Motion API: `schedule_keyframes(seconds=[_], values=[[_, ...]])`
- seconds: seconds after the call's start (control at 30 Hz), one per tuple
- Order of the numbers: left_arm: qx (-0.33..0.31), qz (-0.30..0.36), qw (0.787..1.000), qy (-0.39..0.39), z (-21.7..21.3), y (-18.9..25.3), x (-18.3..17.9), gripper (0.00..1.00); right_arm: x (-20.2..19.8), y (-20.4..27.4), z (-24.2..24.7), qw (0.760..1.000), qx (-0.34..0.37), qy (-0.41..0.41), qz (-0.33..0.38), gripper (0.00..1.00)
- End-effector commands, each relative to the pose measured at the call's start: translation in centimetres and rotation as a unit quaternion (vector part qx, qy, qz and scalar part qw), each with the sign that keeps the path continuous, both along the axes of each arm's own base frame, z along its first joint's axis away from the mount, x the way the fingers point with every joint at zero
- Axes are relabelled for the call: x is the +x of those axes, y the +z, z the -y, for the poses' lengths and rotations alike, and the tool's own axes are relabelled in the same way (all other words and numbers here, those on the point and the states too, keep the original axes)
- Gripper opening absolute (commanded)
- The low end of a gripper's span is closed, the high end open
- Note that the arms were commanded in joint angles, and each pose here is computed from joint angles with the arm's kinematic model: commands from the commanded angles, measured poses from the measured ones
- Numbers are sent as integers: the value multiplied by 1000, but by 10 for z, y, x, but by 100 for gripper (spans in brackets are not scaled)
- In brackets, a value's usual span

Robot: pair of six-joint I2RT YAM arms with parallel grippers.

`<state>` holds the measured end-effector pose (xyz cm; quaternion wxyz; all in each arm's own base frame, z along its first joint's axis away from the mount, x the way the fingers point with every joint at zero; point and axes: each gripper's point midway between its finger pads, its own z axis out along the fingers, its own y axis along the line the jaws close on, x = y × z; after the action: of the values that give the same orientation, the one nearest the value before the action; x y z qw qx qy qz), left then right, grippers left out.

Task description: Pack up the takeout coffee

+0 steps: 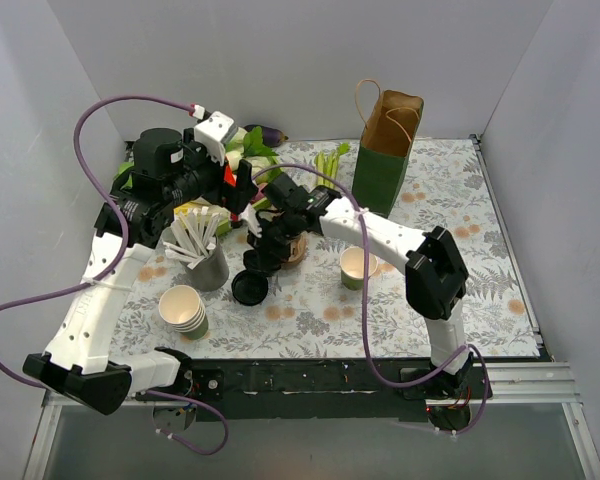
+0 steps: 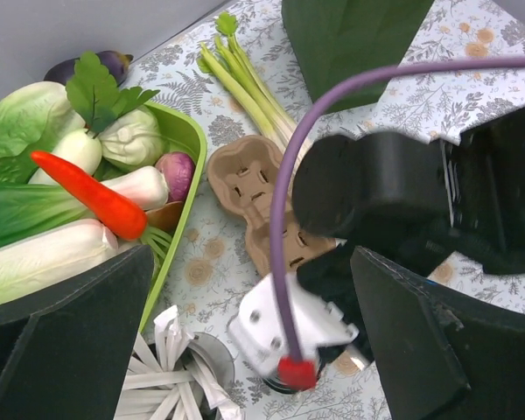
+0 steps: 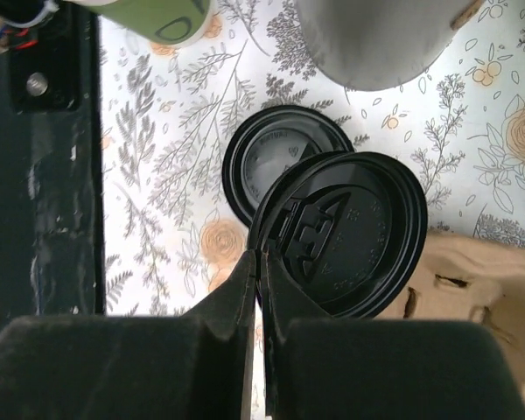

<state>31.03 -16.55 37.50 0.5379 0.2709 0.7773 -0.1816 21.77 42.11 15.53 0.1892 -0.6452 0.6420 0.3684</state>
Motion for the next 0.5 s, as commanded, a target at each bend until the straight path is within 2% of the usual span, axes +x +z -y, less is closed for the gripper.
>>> schedule_keyframes(seconds=[0.0, 0.13, 0.3, 0.4, 0.47], values=[[-3, 11, 1000, -15, 3, 10, -6, 98, 22, 0, -27, 994, -8, -93, 64, 1], [-3, 8, 1000, -21, 4, 6, -5, 98, 0, 3, -29, 999, 7, -44, 25, 1], [-6, 7, 1000, -28, 8, 4, -4, 98, -8, -17, -17, 999, -22, -44, 9, 1], [-8, 6, 999, -32, 9, 5, -4, 98, -14, -12, -14, 999, -18, -34, 4, 1], [-10, 11, 999, -31, 9, 11, -4, 98, -15, 9, -11, 1000, -1, -15, 20, 1]])
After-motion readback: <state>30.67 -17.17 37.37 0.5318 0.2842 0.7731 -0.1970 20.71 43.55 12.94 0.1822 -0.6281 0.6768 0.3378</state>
